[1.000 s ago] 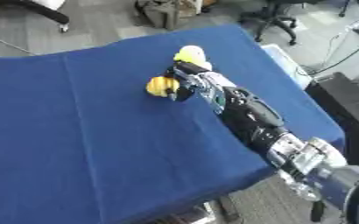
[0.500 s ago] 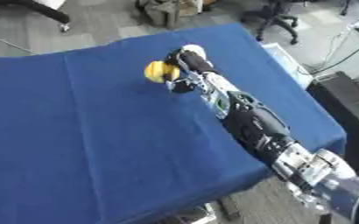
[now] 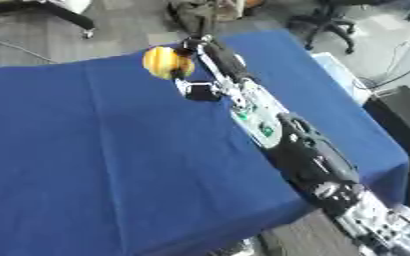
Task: Pick up the objects with one hand, pass them to the other hand, and then place them into the box on the other side of the table.
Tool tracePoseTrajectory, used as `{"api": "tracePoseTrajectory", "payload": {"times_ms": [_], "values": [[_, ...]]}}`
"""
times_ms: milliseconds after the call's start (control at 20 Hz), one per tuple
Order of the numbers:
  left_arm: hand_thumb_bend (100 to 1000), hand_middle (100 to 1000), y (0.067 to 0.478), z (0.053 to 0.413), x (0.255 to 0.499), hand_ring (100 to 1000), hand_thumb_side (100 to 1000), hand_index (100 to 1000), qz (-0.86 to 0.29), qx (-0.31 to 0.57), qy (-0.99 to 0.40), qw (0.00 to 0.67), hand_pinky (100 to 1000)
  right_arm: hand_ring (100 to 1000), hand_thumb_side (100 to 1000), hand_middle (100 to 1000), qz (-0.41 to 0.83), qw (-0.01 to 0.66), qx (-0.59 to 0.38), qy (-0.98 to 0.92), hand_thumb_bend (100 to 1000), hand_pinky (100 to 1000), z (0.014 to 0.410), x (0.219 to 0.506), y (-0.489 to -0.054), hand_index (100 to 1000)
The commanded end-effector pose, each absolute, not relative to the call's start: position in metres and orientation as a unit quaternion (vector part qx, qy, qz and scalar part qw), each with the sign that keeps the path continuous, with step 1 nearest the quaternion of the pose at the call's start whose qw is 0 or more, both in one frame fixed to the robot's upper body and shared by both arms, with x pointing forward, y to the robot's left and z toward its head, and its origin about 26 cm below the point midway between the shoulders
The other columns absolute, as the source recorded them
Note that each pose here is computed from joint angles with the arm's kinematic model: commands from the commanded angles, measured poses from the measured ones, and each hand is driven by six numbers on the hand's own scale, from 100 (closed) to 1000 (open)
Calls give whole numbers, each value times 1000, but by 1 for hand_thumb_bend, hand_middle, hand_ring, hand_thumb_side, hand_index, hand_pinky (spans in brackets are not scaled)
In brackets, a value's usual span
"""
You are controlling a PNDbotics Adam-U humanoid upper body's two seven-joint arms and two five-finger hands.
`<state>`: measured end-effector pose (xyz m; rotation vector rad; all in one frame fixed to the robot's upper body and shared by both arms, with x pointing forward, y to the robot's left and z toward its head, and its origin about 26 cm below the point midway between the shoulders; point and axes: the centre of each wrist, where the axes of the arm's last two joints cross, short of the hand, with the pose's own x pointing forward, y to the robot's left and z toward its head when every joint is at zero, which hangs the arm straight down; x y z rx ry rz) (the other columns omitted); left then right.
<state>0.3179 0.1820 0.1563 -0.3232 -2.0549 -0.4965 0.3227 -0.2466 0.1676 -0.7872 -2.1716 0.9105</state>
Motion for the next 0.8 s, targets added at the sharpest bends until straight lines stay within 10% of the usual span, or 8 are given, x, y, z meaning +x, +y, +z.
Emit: {"api": "tracePoseTrajectory", "payload": {"times_ms": [50,800], "values": [[162,574,182,158,319,591,947,796,-216,-124,-843,476,924,678,100,284,346,270,-258,-861,100,641,192,301,-225,189],[167,626,163,181,312,645,758,838,-393,-95,-836,372,914,691,100,281,362,266,-75,-890,100,630,178,287,-176,183]]}}
